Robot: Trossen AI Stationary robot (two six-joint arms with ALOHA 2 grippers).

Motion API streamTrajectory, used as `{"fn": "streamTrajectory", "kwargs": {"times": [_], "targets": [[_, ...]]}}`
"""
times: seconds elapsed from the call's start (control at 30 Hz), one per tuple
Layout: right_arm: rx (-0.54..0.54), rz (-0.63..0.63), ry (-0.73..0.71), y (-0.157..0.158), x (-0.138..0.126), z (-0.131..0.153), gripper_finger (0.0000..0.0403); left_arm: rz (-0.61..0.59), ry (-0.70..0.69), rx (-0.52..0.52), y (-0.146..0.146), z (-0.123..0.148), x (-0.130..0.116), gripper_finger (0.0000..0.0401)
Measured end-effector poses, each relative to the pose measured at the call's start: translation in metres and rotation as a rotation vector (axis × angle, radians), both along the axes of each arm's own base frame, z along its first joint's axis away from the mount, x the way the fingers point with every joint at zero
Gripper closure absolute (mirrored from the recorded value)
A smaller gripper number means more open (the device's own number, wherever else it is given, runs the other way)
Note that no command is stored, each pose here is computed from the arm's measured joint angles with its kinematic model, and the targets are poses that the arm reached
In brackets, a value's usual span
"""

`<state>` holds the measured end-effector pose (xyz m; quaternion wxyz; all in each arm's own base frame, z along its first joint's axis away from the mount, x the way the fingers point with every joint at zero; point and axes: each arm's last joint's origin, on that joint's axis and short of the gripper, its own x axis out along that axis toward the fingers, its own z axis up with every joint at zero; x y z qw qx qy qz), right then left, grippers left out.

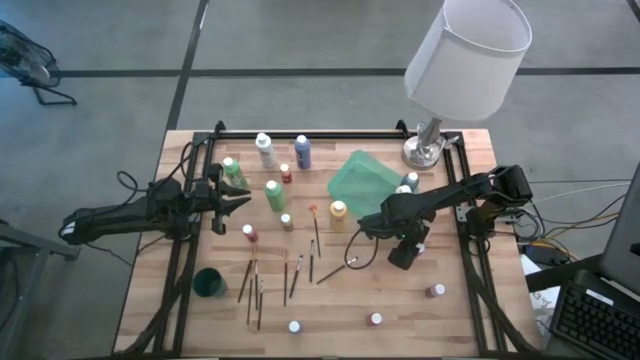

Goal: Pick & Place Paint Supplies
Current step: Put the small dark pink paint bottle into the green bin

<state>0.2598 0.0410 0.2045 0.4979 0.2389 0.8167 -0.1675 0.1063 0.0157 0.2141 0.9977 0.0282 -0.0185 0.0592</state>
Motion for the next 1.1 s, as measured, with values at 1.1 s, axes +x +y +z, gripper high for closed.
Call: {"fn": "streamTrajectory", "kwargs": {"times": [1.1], "targets": [[-0.088, -0.027, -0.663, -0.025, 0.041, 0.173, 0.0293, 0.000, 0.002, 0.000, 0.000, 0.000, 0.000, 0.0325]]}}
